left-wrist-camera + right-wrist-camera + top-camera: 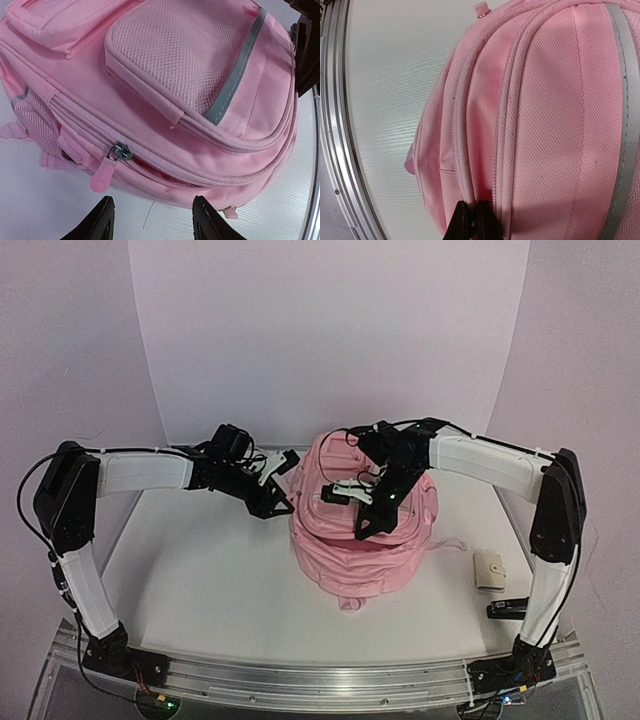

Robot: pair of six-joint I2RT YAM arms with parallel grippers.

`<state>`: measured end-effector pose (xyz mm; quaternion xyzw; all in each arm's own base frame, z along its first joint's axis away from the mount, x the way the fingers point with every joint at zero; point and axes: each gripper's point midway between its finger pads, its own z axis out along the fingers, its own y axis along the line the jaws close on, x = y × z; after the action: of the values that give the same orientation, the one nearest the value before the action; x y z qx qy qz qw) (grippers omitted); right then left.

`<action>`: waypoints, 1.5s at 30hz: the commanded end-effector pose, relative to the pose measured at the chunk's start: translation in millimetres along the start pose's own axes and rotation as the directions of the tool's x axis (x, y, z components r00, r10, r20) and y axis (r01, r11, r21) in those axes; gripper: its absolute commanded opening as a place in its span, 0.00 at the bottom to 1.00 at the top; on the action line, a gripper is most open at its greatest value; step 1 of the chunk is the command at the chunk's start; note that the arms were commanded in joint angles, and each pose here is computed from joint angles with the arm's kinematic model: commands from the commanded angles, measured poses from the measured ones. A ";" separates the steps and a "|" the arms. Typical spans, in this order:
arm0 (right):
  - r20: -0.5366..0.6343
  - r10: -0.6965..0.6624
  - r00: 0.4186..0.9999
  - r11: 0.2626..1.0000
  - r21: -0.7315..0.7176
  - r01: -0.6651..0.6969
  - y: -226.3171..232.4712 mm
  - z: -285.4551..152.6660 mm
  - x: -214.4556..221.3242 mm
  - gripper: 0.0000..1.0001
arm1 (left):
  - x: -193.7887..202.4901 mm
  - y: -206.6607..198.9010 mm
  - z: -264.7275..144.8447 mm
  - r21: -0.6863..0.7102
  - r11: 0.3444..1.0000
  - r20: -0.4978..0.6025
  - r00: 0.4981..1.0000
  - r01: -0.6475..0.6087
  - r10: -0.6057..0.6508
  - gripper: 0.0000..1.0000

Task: Pack the student bag
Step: Zip the student bag at the center of the board.

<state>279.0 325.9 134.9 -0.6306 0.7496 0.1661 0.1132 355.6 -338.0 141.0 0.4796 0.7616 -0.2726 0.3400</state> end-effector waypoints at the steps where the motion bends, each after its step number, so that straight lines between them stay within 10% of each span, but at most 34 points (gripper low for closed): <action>1: -0.039 0.022 0.999 0.996 -0.088 -0.026 28.2 -12.7 15.5 0.00 | -26.0 4.7 -3.8 0.022 0.997 0.056 0.996 -0.074 0.073 0.53; 19: -0.040 0.021 0.999 0.996 -0.084 -0.025 26.8 -12.9 14.8 0.00 | -20.6 2.8 16.1 0.173 0.984 0.046 0.998 -0.045 0.038 0.46; 35: -0.061 0.036 0.998 0.995 -0.092 -0.041 25.1 -5.0 18.2 0.00 | -23.4 -3.0 -1.6 0.143 0.989 0.056 0.998 -0.039 0.031 0.01; 45: -0.056 0.116 0.992 0.991 -0.058 -0.120 8.3 7.6 7.5 0.00 | -17.3 -27.8 -20.4 0.079 0.997 0.014 1.000 -0.026 0.025 0.00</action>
<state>266.3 320.1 132.6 -0.6184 0.7609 0.1787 0.0819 345.5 -340.2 148.6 0.4953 0.7490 -0.3073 0.3150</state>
